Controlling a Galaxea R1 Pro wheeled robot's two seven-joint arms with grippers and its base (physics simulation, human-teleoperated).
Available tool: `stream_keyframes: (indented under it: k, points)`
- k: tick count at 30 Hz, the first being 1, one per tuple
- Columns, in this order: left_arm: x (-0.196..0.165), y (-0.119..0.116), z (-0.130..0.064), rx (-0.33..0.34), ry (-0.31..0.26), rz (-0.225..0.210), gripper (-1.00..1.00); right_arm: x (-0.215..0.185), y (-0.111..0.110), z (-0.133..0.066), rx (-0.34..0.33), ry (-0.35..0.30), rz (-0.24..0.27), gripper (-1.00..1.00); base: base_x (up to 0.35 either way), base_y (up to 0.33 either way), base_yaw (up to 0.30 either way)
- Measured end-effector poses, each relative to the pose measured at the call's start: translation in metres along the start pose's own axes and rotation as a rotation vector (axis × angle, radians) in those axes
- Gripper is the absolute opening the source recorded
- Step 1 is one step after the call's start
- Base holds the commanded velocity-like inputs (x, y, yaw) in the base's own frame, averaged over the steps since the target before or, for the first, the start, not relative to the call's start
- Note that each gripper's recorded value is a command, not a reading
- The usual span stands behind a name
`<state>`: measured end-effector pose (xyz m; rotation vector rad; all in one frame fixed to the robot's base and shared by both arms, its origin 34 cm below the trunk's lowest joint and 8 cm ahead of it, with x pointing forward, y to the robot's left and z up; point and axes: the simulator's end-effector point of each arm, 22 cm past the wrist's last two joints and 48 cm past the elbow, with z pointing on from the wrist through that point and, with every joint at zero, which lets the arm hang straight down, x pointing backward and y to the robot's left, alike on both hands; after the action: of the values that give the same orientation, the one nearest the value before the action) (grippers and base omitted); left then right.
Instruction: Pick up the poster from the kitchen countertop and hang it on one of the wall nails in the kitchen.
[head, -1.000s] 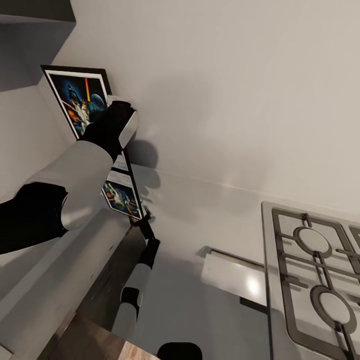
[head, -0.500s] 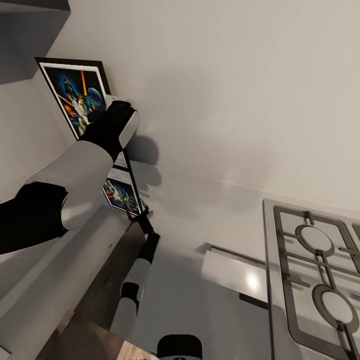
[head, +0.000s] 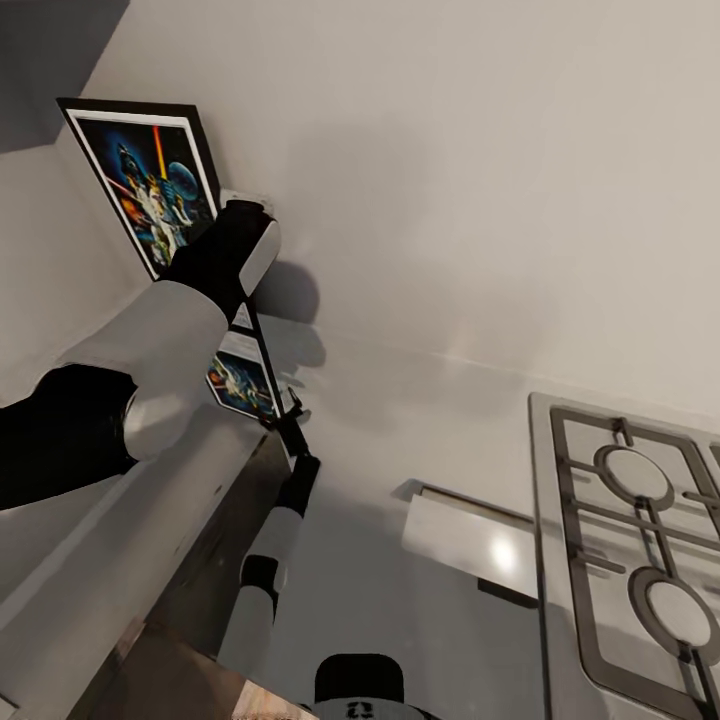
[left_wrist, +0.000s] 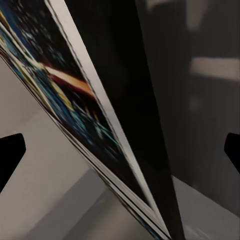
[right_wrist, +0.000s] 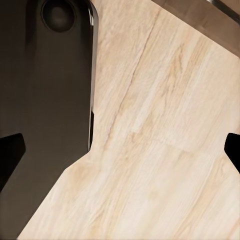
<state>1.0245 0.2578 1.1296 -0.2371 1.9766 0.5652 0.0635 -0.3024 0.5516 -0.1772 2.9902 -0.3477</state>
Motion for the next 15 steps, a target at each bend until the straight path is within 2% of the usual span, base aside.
stream_keyframes:
  k: [7, 15]
  points:
    - [0.0056, -0.0018, 0.0056, -0.005, 0.004, 0.002, 1.00, 0.0037, 0.0001, -0.0014, -0.001, 0.011, -0.002, 1.00, 0.000, 0.000, 0.000]
    - [-0.0013, -0.0012, 0.0072, -0.008, -0.017, -0.016, 1.00, 0.0077, 0.0004, -0.0029, -0.003, 0.023, -0.005, 1.00, 0.000, 0.000, 0.000]
